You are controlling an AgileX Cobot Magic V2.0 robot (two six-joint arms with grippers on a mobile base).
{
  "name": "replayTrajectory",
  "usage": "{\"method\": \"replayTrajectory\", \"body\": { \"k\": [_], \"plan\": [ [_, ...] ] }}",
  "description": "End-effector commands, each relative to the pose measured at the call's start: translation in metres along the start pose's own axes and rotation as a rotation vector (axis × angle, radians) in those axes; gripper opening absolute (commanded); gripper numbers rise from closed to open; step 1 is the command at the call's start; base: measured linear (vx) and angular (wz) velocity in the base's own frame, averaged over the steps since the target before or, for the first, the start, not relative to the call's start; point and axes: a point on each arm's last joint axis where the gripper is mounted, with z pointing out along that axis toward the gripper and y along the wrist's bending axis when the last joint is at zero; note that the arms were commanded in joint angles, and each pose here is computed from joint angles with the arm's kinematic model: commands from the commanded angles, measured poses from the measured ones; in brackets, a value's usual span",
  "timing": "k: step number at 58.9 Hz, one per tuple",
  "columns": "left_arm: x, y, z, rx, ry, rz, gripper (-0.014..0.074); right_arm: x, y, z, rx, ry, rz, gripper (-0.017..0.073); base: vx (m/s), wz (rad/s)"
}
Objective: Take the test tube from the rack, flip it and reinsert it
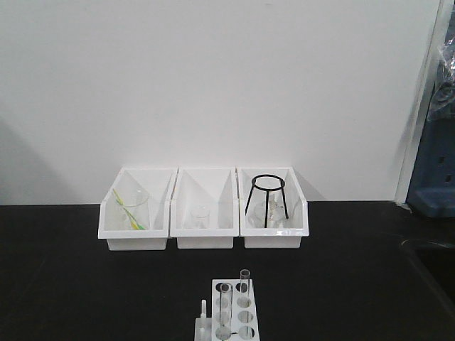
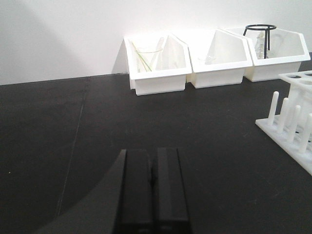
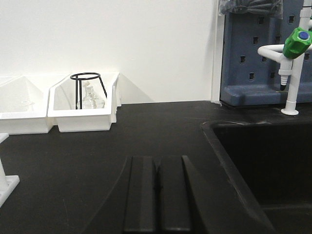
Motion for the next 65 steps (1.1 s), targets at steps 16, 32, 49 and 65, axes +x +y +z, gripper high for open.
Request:
{"method": "replayTrajectory", "body": {
  "k": [16,32,49,65],
  "plan": [
    [-0.009,-0.001,-0.001,0.014,-0.093,-0.015,-0.0006,-0.065,0.003,-0.010,-0.034,-0.440,0.004,-0.0010,0.00,0.00],
    [-0.009,-0.001,-0.001,0.014,-0.093,-0.015,-0.0006,-0.218,0.001,0.010,0.002,-0.480,-0.056,-0.0010,0.00,0.00],
    [-0.009,-0.001,-0.001,0.014,-0.093,-0.015,-0.0006,-0.245,0.000,0.083,0.002,-0.304,-0.043,-0.0010,0.00,0.00],
    [-0.009,-0.001,-0.001,0.014,-0.093,-0.015,-0.0006,-0.226,-0.001,0.108,0.005,-0.159,-0.042,0.0029,0.00,0.00]
  ]
}}
